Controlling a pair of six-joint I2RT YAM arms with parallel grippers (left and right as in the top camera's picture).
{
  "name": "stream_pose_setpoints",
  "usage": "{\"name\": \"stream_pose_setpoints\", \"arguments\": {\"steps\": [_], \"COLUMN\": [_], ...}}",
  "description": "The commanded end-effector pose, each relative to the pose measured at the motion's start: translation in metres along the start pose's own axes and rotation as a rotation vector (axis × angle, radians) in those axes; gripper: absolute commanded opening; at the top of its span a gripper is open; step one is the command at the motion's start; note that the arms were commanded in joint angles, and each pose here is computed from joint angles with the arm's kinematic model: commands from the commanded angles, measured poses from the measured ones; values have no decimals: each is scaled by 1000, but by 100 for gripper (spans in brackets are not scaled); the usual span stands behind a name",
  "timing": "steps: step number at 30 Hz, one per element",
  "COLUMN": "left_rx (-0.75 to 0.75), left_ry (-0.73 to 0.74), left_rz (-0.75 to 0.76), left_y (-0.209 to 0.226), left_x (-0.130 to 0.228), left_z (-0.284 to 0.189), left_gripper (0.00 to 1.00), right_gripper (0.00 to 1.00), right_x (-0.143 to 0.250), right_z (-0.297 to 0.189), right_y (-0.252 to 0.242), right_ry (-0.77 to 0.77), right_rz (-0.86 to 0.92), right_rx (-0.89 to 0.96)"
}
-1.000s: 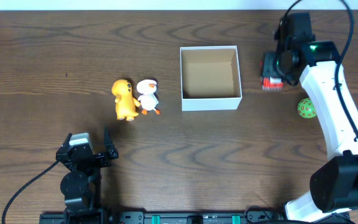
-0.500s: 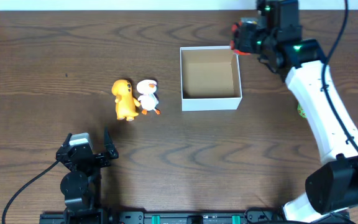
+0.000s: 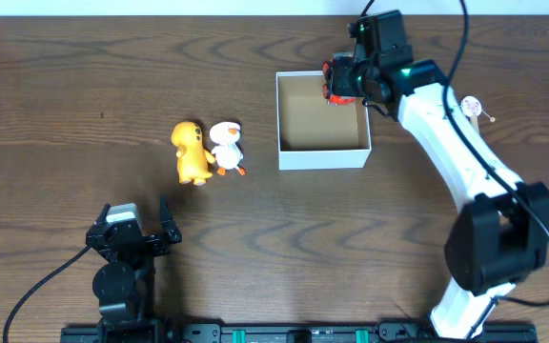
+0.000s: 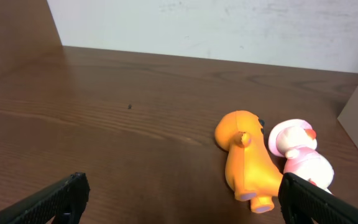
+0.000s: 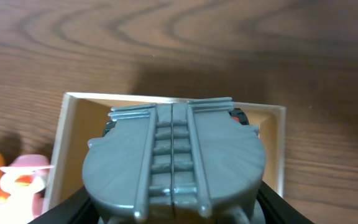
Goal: Pack container
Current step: 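Carry the truck over the white box and lower it inside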
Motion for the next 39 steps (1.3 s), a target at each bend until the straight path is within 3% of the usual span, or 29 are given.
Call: {"name": "stream_pose_setpoints", "arguments": {"steps": [1,6,10,19,39], "left_rx": [-2,-2,-2,-2,-2], "left_ry": [55,55,55,55,55], "left_rz": [9,9,8,9,9], "left_y": [1,1,1,1,1], "left_x": [14,14,14,14,14], "left_z": [1,1,1,1,1], "left_gripper": [98,98,98,98,98], "right_gripper": [21,23,34,40,42], "right_x": [2,18,21,21,30], "right_z": [10,29,31,31,49], "right_y": [11,7,7,-5,-7], "right_ry": [10,83,94,86,112], "right_rz": [-13,-9,-11,-46,-52], "right_rx": [-10,4,10,111,132]}}
Point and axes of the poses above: each gripper's point midway between its finger pads, its own z axis out along the fingers, its own y axis along the line the jaws close on, x = y × z, the point moved 5 cm from there along -z, back along the fingers, and after that the axes turned 7 degrees about -z, right-handed, at the moved point
